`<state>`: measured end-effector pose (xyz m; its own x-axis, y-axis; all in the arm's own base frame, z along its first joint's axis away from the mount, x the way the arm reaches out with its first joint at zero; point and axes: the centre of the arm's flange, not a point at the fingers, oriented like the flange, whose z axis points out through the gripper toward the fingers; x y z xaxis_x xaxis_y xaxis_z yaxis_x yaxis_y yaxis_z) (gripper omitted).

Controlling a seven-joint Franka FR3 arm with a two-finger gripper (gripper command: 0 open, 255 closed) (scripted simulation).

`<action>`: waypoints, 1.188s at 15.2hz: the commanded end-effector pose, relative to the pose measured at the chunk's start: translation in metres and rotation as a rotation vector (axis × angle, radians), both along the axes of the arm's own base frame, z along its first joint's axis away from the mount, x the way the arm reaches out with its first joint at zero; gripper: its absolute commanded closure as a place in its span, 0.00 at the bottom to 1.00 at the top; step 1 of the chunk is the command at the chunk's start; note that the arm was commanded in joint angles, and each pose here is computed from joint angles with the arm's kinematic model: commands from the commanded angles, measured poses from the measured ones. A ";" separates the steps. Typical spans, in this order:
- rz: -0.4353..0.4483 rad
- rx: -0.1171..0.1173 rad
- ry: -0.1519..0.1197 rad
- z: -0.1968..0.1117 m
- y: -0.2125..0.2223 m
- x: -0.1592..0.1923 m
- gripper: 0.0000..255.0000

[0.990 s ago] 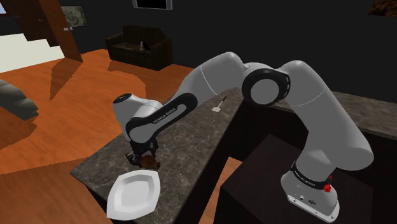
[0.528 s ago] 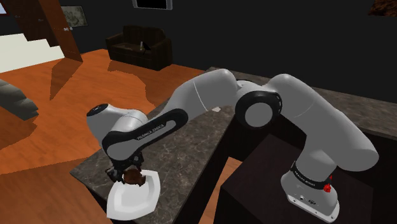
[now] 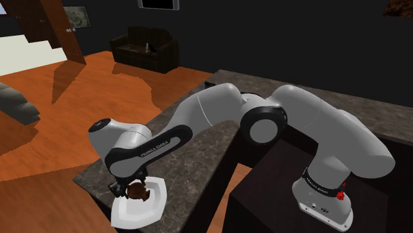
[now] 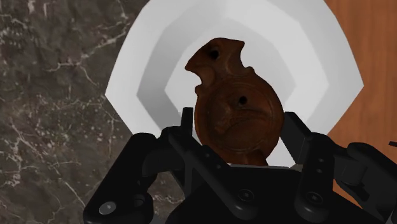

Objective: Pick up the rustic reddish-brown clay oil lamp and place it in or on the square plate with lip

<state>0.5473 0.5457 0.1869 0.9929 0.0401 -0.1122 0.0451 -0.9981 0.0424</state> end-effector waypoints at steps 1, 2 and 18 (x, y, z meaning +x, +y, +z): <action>0.000 0.000 0.000 -0.011 0.000 0.000 1.00; 0.000 0.000 0.000 -0.016 0.000 0.000 1.00; 0.000 0.000 0.000 -0.043 0.000 0.000 0.00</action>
<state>0.5474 0.5460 0.1435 0.9929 0.0400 -0.1118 0.0450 -0.9981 0.0420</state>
